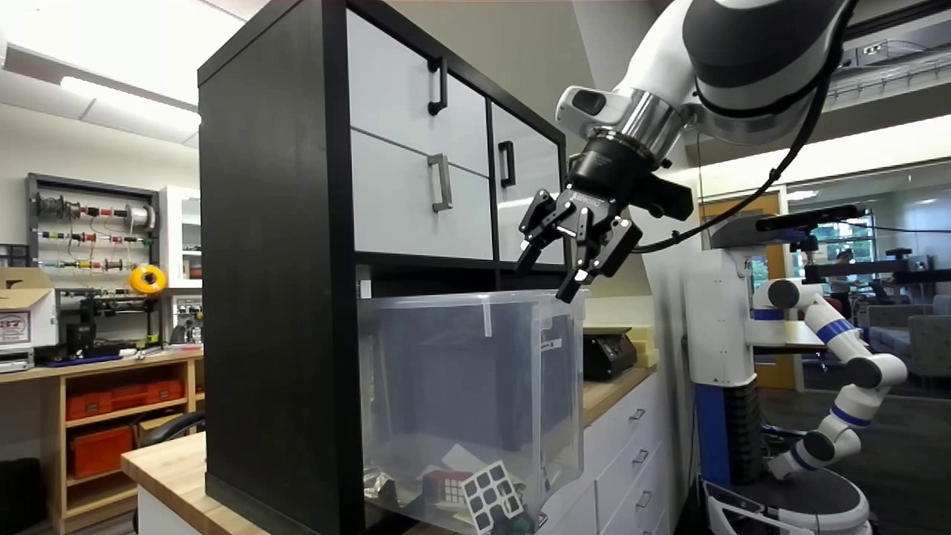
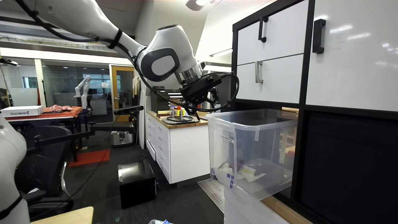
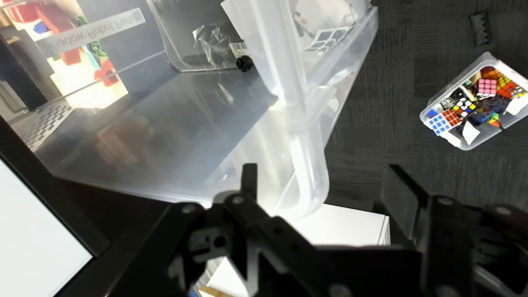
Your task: Pull the colourless bucket forward
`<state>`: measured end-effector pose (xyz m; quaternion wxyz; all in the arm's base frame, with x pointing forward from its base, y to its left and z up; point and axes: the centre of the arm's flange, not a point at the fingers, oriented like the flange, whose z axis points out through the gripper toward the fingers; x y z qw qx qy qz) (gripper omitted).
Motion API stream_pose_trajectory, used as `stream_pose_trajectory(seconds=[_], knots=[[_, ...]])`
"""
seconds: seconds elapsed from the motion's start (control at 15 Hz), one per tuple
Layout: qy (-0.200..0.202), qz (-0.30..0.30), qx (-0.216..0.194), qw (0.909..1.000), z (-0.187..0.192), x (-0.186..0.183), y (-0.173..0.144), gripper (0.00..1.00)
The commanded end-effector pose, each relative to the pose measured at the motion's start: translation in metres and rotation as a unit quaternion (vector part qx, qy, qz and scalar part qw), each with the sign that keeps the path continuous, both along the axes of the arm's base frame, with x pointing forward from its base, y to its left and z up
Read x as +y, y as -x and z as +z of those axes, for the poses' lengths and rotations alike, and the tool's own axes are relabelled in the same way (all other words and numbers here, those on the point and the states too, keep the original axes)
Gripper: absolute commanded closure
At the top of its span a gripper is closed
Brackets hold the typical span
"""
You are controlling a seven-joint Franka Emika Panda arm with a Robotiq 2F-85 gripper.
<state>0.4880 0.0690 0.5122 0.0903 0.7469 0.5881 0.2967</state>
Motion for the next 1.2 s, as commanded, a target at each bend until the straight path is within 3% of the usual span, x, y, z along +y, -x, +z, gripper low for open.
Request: stream_pose_trajectory(seconds=[0.0,0.27,0.6,1.13], knots=[[0.002,-0.013,0.014,0.9998,0.013,-0.007,0.016,0.00],[0.012,-0.061,0.070,0.9957,0.030,-0.014,0.009,0.00],[0.006,-0.132,0.147,0.9803,0.063,-0.024,0.000,0.00],[-0.036,-0.299,0.220,0.9278,0.084,-0.048,-0.014,0.00]])
